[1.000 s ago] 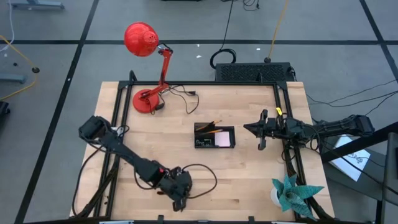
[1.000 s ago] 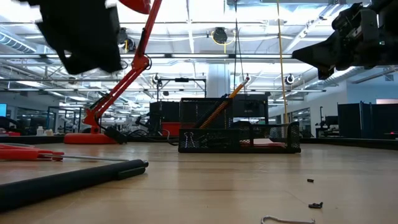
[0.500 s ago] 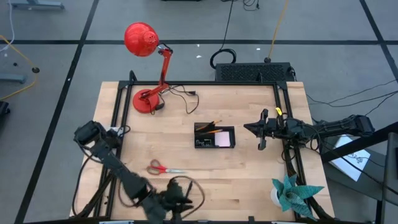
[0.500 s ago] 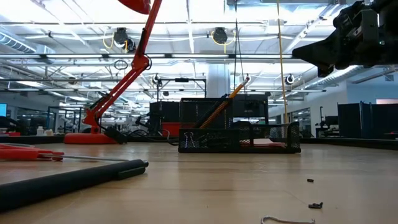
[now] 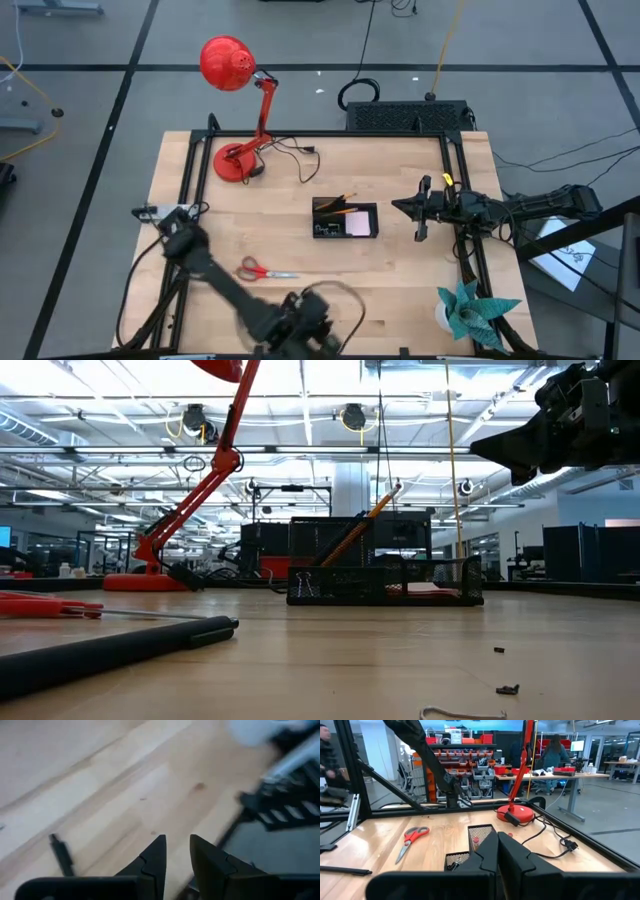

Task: Pick and place office supplies into organizer
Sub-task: Put the black pen into the black desk organizer

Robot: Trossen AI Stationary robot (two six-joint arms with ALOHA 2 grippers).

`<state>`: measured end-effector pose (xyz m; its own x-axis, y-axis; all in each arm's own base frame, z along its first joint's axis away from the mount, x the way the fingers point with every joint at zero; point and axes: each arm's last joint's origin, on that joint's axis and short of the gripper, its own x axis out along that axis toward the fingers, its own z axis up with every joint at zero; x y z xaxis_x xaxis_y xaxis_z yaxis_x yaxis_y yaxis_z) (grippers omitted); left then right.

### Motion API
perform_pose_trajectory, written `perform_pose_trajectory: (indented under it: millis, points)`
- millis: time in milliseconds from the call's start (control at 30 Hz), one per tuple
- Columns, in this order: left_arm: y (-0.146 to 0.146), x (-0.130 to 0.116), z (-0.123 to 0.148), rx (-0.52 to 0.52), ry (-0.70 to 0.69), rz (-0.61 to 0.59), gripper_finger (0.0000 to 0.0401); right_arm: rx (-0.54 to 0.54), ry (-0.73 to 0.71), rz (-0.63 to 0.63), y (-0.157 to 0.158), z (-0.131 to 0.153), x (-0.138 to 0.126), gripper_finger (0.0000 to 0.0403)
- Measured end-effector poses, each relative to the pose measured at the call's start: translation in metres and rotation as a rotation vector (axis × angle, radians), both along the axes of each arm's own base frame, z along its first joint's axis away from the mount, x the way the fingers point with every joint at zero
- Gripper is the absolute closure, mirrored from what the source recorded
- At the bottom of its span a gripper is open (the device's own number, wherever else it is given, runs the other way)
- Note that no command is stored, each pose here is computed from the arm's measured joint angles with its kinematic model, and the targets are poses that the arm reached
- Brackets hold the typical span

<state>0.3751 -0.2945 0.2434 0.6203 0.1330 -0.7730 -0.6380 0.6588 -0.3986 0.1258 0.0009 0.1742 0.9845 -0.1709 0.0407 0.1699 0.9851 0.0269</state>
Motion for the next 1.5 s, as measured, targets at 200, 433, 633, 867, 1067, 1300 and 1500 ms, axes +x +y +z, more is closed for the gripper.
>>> perform_pose_trajectory:
  millis: [200,433,633,867,1067,1300,1500]
  points:
    - [0.034,0.032,-0.042,-0.134,0.267,0.037,0.0309,-0.002,-0.004,-0.001,0.0,0.0,0.0,0.0399]
    - [0.052,0.022,-0.05,-0.128,0.498,0.079,0.0308,-0.009,-0.014,-0.003,0.0,0.002,0.0,0.0399]
    - [0.052,0.021,-0.048,-0.122,0.526,-0.009,0.0308,0.002,-0.015,-0.003,0.0,0.001,0.0,0.0399]
    - [0.055,0.025,-0.05,-0.129,0.52,-0.024,0.0308,0.023,-0.018,-0.001,0.0,0.001,0.0,0.0399]
    - [0.057,0.027,-0.05,-0.114,0.521,-0.057,0.0308,0.023,-0.018,0.0,0.0,0.001,0.0,0.0399]
    - [0.056,0.023,-0.074,-0.103,0.555,-0.065,0.0268,0.023,-0.017,0.001,0.0,0.001,0.0,0.0399]
    - [0.06,0.024,-0.081,-0.145,0.572,-0.032,0.017,0.023,-0.017,0.001,0.0,0.001,0.0,0.0399]
